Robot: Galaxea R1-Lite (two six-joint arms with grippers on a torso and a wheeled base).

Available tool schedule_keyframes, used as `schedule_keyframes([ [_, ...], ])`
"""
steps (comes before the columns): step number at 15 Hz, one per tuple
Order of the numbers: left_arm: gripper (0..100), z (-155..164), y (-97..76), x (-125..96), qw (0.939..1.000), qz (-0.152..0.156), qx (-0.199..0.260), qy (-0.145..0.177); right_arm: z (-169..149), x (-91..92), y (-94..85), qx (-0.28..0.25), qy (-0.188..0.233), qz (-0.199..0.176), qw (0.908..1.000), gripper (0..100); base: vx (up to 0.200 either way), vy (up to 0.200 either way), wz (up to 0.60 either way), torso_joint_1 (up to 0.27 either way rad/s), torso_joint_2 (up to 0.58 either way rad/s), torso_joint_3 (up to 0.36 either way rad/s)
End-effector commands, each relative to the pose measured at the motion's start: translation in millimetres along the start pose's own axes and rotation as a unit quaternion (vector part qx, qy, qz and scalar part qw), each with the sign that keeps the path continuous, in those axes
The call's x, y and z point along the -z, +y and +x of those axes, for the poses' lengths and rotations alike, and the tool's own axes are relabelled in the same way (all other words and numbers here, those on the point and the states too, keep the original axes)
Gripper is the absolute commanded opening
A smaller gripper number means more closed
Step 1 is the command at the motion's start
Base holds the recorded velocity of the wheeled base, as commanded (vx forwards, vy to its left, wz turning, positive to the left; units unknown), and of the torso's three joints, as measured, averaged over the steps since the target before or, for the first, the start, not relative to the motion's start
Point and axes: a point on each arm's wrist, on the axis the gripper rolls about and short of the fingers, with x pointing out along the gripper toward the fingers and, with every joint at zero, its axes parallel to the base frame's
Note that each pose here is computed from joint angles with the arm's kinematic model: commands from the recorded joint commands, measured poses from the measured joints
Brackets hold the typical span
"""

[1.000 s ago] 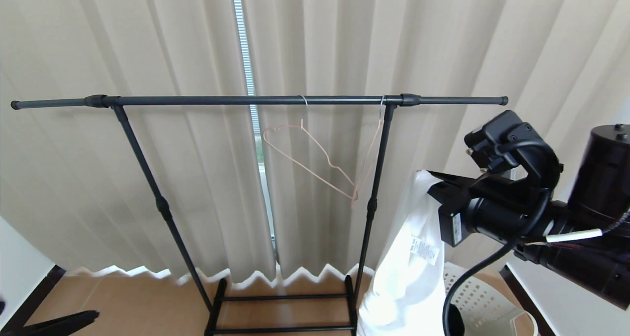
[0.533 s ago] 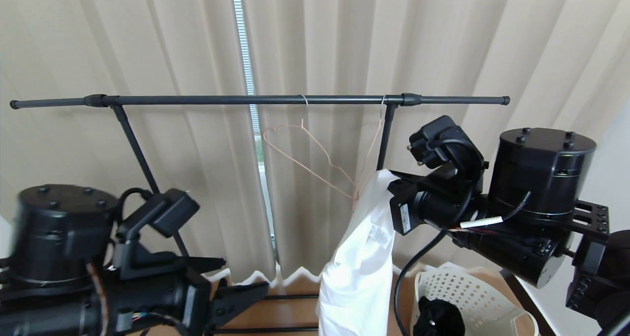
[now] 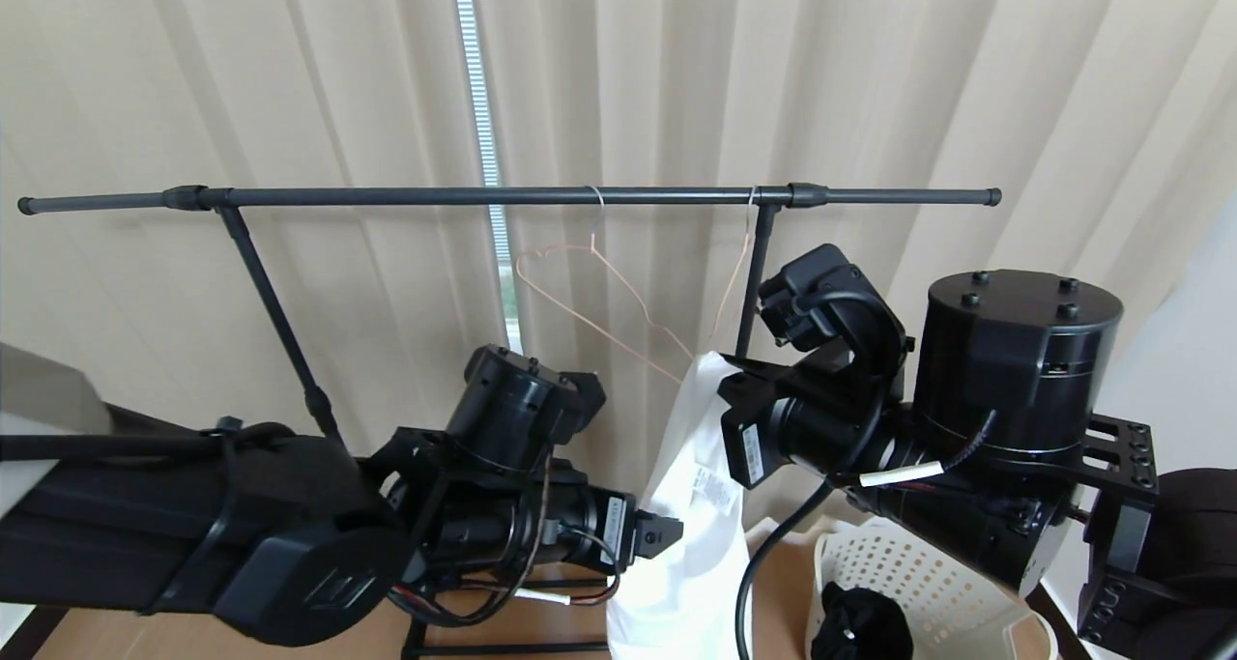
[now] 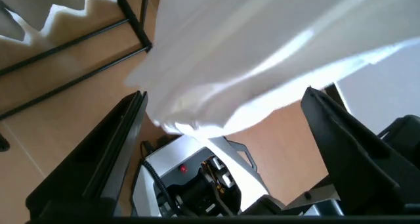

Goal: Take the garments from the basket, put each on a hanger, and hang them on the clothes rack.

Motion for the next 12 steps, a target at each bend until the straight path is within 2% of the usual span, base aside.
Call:
schedule_keyframes([
  [1, 100, 22.1, -2.1, 1.0, 0.9997, -0.013, -0.017, 0.010, -3.0, -2.2, -0.2, 0.009, -0.004, 0.001, 0.9999, 0, 0.000, 0.000, 0.00, 0.000, 0.00, 0.000],
  [4, 100, 30.2, -1.9, -2.5, 0.9971, -0.034, -0.067, -0.011, -13.6, -9.4, -3.7, 0.013, -0.018, 0.003, 0.9998, 0, 0.000, 0.000, 0.00, 0.000, 0.00, 0.000],
  [6, 100, 30.8, 0.0, 0.0, 0.9952, -0.045, -0.086, -0.014, -18.3, -11.0, -5.7, 0.015, -0.021, 0.001, 0.9997, 0, 0.000, 0.000, 0.00, 0.000, 0.00, 0.000],
  [8, 100, 37.3, 5.5, 1.8, 0.9926, -0.052, -0.109, -0.014, -22.1, -13.8, -7.3, 0.016, -0.026, 0.003, 0.9995, 0, 0.000, 0.000, 0.00, 0.000, 0.00, 0.000],
  [9, 100, 42.6, 13.8, 3.1, 0.9903, -0.057, -0.126, -0.010, -26.2, -14.2, -8.9, 0.017, -0.028, 0.000, 0.9995, 0, 0.000, 0.000, 0.00, 0.000, 0.00, 0.000],
  [11, 100, 46.0, 18.2, 4.8, 0.9894, -0.060, -0.132, -0.005, -30.0, -16.5, -11.0, 0.019, -0.033, -0.006, 0.9993, 0, 0.000, 0.000, 0.00, 0.000, 0.00, 0.000],
  [12, 100, 47.3, 19.8, 7.1, 0.9889, -0.061, -0.135, -0.001, -33.1, -17.6, -18.0, 0.030, -0.036, -0.008, 0.9989, 0, 0.000, 0.000, 0.00, 0.000, 0.00, 0.000],
])
